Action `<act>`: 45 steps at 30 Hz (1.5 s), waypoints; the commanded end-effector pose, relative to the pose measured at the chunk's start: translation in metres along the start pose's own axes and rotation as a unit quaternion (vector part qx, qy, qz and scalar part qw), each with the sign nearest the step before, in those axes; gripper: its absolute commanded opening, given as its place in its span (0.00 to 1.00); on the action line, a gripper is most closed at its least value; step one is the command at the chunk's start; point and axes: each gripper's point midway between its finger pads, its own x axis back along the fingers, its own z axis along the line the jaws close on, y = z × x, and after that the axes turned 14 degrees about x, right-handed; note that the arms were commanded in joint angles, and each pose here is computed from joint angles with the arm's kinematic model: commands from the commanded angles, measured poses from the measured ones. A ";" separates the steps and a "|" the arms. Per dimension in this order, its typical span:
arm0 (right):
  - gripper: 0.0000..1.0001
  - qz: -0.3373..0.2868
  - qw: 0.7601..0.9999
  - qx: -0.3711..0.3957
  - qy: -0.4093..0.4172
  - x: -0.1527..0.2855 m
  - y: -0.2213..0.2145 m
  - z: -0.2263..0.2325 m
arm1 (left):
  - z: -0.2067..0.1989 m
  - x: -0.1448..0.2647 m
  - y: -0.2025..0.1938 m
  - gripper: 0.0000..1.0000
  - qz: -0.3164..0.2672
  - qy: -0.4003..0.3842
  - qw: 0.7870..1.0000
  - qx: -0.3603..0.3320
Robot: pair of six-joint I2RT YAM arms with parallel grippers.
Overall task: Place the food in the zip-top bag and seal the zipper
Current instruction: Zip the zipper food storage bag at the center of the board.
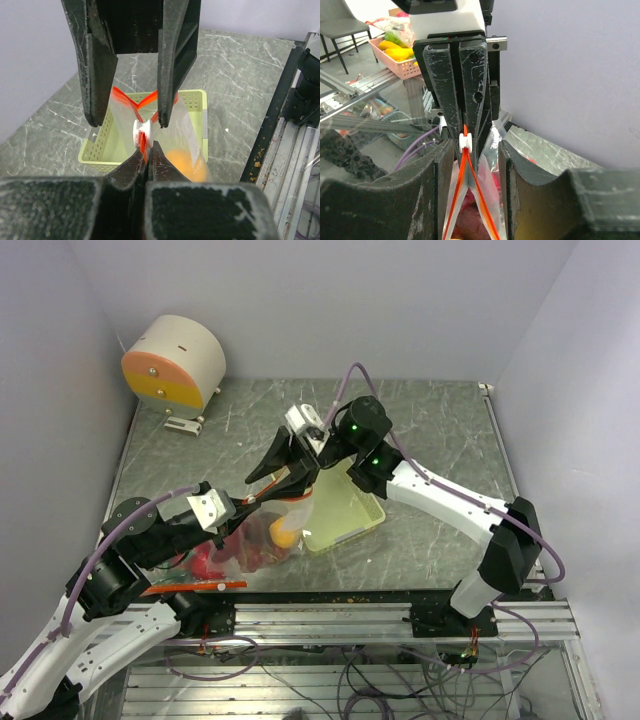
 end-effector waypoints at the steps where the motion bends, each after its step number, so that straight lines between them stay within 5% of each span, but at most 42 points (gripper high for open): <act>1: 0.40 -0.013 1.000 0.015 -0.001 -0.004 0.014 -0.008 | -0.007 0.003 0.018 0.07 -0.030 -0.016 0.999 -0.010; 9: 0.33 -0.008 1.000 0.011 0.018 -0.009 0.008 0.000 | -0.006 0.002 0.017 0.07 -0.027 -0.014 0.999 -0.010; 18: 0.38 -0.003 1.000 0.008 0.020 -0.011 0.003 0.004 | -0.005 0.001 0.018 0.07 -0.029 -0.013 0.999 -0.009; 30: 0.01 0.008 1.000 -0.011 0.019 -0.012 -0.008 0.002 | -0.004 0.004 0.019 0.07 -0.033 -0.009 0.999 -0.010; 45: 0.00 0.041 0.998 -0.047 -0.020 0.016 -0.040 -0.011 | -0.006 0.035 0.044 0.07 -0.079 0.010 0.997 -0.021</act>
